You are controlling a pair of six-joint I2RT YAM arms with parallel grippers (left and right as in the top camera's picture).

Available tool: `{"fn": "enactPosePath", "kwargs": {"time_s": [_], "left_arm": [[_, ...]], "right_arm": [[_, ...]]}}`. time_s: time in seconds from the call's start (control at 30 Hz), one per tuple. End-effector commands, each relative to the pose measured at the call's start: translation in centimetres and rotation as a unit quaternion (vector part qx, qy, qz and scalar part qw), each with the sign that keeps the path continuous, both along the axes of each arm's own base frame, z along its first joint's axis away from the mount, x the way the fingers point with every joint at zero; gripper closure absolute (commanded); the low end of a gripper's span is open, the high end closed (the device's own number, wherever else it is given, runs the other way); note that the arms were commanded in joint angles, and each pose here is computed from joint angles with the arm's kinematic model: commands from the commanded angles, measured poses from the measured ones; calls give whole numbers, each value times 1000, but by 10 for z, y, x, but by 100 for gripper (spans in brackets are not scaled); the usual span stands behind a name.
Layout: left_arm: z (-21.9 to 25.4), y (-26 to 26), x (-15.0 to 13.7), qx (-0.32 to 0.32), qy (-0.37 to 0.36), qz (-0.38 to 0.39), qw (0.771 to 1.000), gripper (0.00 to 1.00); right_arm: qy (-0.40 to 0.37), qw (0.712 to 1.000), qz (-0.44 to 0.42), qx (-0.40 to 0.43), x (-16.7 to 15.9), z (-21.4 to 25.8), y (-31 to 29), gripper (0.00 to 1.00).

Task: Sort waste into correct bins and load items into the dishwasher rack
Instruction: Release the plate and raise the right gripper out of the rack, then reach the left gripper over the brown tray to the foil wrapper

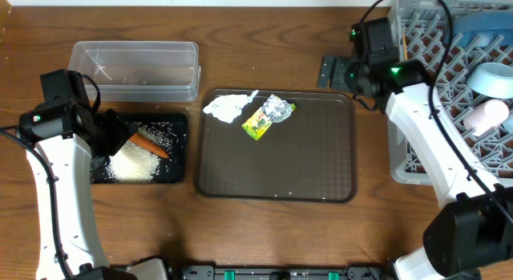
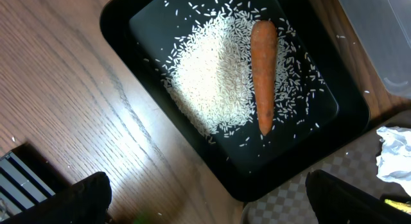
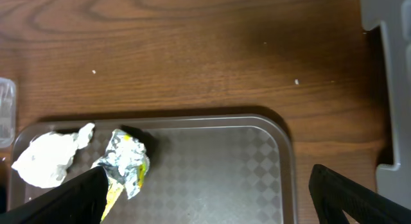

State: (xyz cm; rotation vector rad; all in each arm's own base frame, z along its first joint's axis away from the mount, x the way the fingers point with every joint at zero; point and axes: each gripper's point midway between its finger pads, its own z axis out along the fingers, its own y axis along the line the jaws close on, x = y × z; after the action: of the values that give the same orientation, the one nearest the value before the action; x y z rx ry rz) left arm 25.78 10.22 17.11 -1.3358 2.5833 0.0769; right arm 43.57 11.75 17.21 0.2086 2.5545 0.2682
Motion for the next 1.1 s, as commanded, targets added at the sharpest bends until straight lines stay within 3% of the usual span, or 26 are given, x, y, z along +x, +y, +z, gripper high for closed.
{"fn": "enactPosePath", "kwargs": {"time_s": [0.0,0.63,0.73,0.87,0.97,1.07], "left_arm": [[2,2,0,2,-1,8,1000,0],[3,3,6,2,-15,11,1000,0],[0,-36,2,-107,-15,8,994,0],[4,-93,-1,-258,-16,-5,966,0],[13,-140,11,-322,-55,-129,936,0],[16,-180,14,-322,-63,-229,916,0]], "right_arm": [[-11,1000,-10,3,0,11,-3,1],[-11,1000,-10,3,0,11,-3,1],[-11,1000,-10,3,0,11,-3,1],[-11,1000,-10,3,0,10,-3,1],[-11,1000,-10,3,0,11,-3,1],[-11,1000,-10,3,0,11,-3,1]]}}
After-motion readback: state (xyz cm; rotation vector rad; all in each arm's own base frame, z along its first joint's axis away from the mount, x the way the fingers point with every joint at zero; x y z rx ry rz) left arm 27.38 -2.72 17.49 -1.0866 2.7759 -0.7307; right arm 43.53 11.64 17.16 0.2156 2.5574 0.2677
